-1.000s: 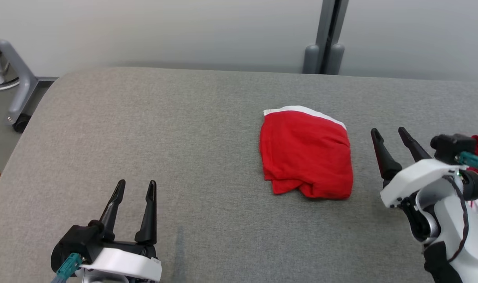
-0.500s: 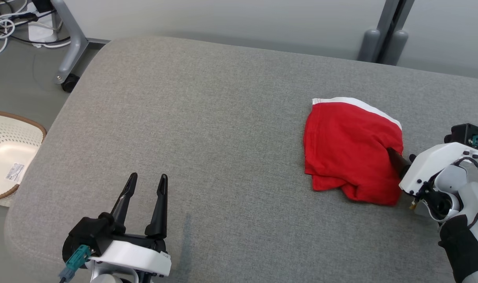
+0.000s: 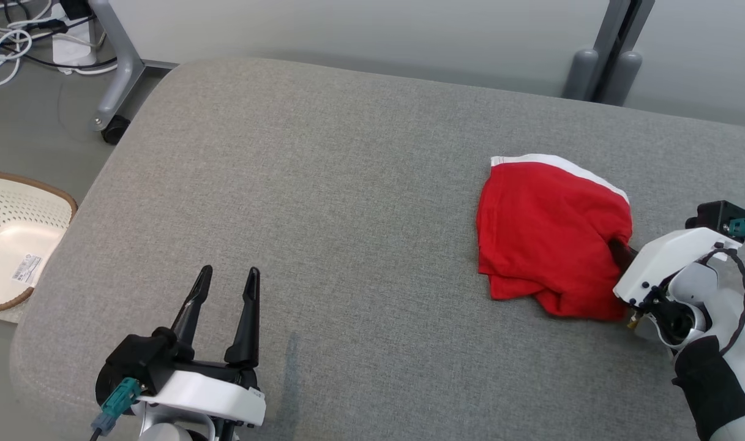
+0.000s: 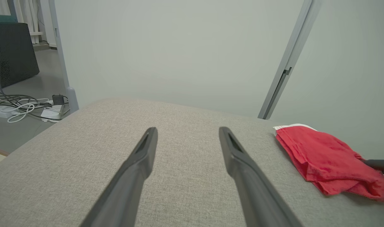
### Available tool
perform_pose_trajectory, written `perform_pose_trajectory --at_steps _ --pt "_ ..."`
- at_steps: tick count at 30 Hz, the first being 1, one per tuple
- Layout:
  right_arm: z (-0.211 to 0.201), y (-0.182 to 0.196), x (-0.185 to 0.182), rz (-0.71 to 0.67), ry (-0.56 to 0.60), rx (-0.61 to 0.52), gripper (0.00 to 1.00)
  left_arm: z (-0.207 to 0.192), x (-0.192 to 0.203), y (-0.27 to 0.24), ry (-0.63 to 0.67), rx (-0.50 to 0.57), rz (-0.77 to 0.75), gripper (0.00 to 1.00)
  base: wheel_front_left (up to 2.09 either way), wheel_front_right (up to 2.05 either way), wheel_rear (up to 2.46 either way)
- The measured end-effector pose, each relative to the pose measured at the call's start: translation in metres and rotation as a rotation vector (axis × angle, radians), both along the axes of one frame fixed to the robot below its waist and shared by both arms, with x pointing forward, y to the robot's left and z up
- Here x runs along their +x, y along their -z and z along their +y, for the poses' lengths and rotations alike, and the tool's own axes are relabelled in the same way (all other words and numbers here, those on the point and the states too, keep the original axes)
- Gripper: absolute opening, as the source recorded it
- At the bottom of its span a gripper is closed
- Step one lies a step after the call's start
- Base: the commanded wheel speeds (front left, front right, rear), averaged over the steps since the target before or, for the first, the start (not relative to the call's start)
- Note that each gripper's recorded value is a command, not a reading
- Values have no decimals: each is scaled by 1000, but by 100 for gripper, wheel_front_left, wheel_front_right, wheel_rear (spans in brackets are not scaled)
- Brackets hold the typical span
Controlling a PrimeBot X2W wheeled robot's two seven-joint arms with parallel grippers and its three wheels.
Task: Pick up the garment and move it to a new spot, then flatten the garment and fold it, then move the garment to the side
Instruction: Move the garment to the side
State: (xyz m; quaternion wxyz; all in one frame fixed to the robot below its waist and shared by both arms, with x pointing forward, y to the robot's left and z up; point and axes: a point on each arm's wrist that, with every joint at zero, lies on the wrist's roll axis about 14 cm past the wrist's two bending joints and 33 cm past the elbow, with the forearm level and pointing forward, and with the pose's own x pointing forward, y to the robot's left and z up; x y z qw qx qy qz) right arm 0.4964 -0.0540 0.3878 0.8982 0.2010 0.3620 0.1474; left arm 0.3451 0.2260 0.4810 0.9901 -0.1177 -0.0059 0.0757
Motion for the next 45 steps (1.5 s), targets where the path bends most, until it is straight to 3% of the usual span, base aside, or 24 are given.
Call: perform_pose_trajectory --at_steps 9,17,31,32,40,45 --pt "-12 -48 6 -225 49 14 0 -23 7 -9 84 11 -34 100 0 0 0" --pt "-53 -67 -21 -343 84 -39 0 -72 26 -20 250 14 -77 100 0 0 0" --pt "-138 -76 -83 -410 282 -60 0 -198 42 -26 631 -21 -105 100 0 0 0" --pt "-161 -77 -97 -421 321 -100 0 -221 43 -27 697 -27 -110 100 0 0 0" --pt "-186 -80 -120 -429 390 -120 0 -260 46 -23 807 -43 -102 100 0 0 0" --pt "-181 -83 -116 -442 355 -140 0 -264 50 -19 818 -52 -94 100 0 0 0"
